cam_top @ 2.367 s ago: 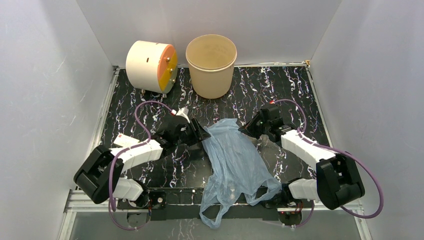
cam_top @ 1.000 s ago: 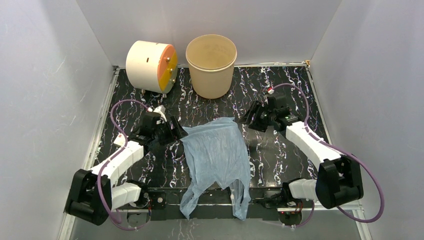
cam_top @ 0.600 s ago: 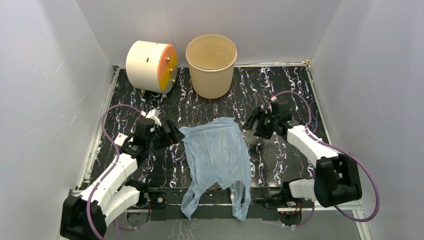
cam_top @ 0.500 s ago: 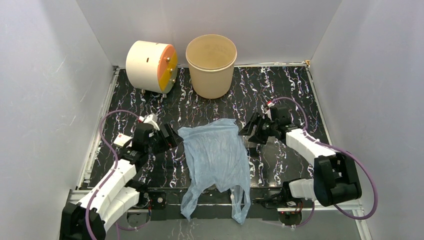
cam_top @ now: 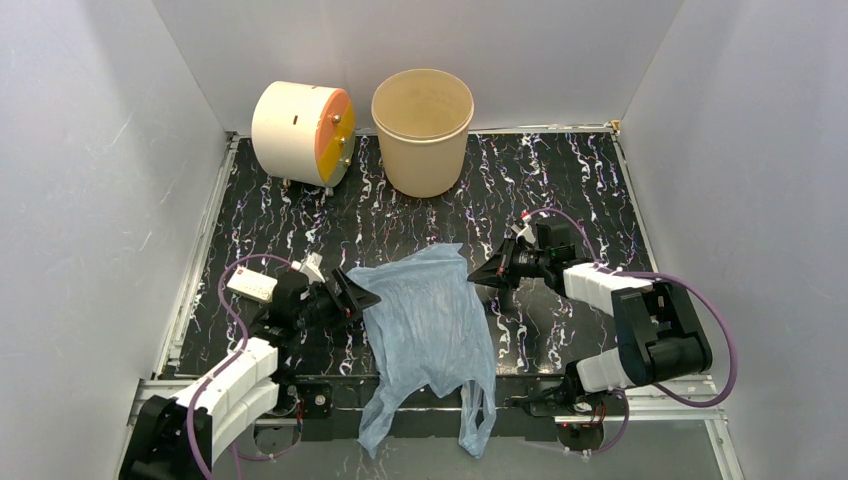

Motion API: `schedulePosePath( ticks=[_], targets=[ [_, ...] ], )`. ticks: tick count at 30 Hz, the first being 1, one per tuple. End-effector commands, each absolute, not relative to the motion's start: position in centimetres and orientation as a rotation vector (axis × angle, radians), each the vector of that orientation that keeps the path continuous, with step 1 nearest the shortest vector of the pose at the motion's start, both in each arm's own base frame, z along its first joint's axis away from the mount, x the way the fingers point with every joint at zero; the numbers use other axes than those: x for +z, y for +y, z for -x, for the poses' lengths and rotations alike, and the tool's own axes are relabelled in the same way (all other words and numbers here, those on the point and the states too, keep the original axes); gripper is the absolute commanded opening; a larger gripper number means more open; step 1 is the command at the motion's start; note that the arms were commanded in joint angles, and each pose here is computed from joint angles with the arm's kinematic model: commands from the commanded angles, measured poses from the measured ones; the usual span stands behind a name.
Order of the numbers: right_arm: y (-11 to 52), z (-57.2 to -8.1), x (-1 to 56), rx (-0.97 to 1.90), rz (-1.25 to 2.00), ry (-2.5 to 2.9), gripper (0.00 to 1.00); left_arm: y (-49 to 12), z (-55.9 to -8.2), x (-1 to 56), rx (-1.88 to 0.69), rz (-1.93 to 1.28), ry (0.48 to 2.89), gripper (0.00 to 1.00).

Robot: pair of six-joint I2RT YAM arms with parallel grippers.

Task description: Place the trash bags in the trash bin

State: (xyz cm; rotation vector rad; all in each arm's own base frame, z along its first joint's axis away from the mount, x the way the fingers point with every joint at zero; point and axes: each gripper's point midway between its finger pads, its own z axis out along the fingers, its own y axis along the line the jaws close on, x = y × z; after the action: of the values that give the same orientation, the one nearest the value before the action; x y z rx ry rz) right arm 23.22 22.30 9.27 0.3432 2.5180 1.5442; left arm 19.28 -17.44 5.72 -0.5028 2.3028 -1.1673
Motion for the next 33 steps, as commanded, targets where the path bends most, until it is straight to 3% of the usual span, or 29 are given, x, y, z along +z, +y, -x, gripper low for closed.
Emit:
schedulePosePath(
  ticks=[1, 4, 7, 16, 23, 24, 26, 29, 33],
  targets=[
    [22.7, -24.1, 9.8, 1.571, -0.362, 2.495, 0.04, -18.9, -19.0, 8.2, -1.275, 0.362, 2.290, 0.74],
    [22.8, -23.9, 9.6, 1.595, -0.378, 2.498, 0.02, -18.5, -18.1, 7.2, -1.264, 0.395, 2.318, 0.62],
    [22.6, -24.0, 9.4, 1.574, -0.368, 2.495, 0.01, -18.2, -17.7, 6.5, -1.256, 0.429, 2.313, 0.43],
    [20.8, -26.7, 10.6, 1.420, -0.338, 2.487, 0.00, -18.4, -18.8, 7.2, -1.219, 0.357, 2.314, 0.00],
    [18.8, -27.9, 11.3, 1.316, -0.374, 2.457, 0.00, -18.0, -20.5, 8.3, -1.118, 0.291, 2.315, 0.01],
    [18.5, -27.8, 11.1, 1.302, -0.390, 2.464, 0.00, -17.9, -20.6, 8.4, -1.105, 0.283, 2.323, 0.12],
    [18.2, -27.6, 10.7, 1.290, -0.423, 2.469, 0.00, -18.2, -20.7, 8.8, -1.112, 0.260, 2.330, 0.48],
    [17.8, -27.4, 10.0, 1.282, -0.486, 2.473, 0.00, -18.9, -20.0, 9.0, -1.182, 0.207, 2.344, 0.60],
    [17.2, -27.3, 9.3, 1.250, -0.561, 2.466, 0.00, -20.4, -17.9, 9.0, -1.291, 0.124, 2.357, 0.62]
  ],
)
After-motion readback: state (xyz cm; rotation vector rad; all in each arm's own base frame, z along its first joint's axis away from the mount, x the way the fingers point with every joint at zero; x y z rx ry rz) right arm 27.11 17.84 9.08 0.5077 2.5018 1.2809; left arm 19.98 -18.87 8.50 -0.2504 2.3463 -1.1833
